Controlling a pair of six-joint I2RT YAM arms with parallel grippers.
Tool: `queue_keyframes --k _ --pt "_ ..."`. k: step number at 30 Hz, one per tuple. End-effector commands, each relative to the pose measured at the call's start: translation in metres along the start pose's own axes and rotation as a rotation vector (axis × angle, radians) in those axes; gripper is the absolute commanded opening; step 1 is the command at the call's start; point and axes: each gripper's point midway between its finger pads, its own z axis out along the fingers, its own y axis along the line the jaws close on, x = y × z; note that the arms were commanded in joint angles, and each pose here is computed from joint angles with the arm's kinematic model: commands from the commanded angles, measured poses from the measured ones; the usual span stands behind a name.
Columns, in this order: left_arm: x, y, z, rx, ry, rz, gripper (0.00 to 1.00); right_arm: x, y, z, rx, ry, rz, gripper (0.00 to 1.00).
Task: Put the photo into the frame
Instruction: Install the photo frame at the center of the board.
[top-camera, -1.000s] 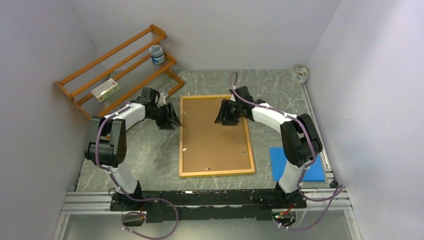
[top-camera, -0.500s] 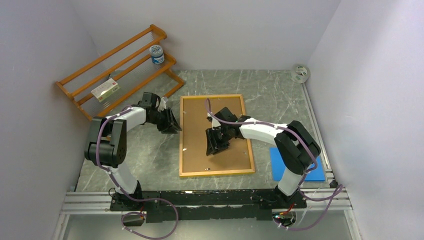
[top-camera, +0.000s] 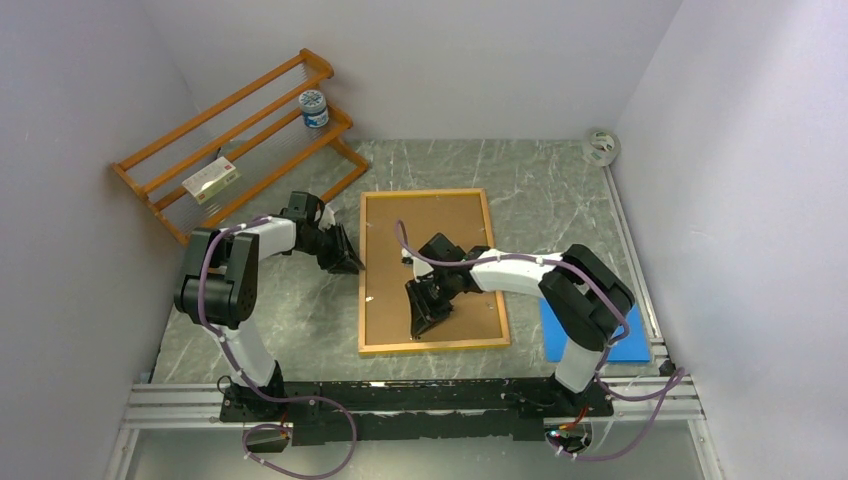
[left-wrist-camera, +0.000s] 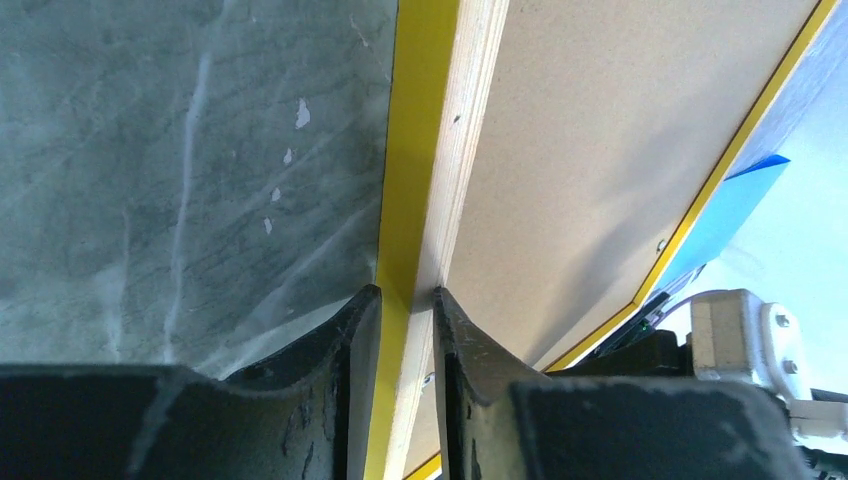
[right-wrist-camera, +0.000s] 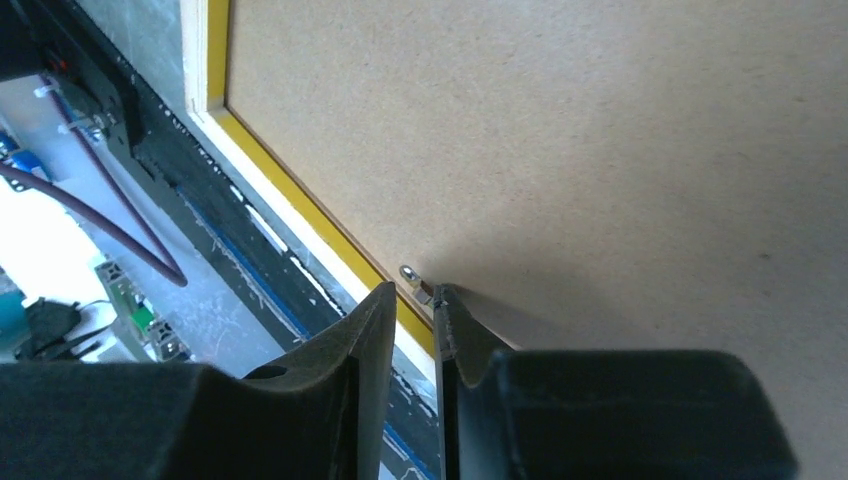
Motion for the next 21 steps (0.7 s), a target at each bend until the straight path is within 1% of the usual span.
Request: queue_keyframes --k 1,4,10,15,19,21 --pt "0.000 0.004 0.004 -0.013 0.002 0.001 0.29 0.012 0.003 0.011 -0.047 0.040 -0.006 0.24" --pt "0.003 0.002 0.006 0.004 0.013 -0.014 0.29 0.014 0.007 0.014 -0.067 0.056 -0.010 0.22" --pt "0.011 -0.003 0.014 0.058 0.024 -0.058 0.24 0.015 0.011 0.018 -0.099 0.080 -0.001 0.21" --pt "0.015 -0.003 0.017 0.062 0.007 -0.085 0.22 0.011 0.018 0.022 -0.140 0.080 0.011 0.21" --pt "0.016 -0.002 0.017 0.056 -0.006 -0.100 0.22 0.004 0.022 0.020 -0.152 0.061 0.009 0.23" --pt "0.015 -0.002 0.015 0.056 -0.018 -0.098 0.22 -0.003 0.022 0.015 -0.131 0.032 0.007 0.26"
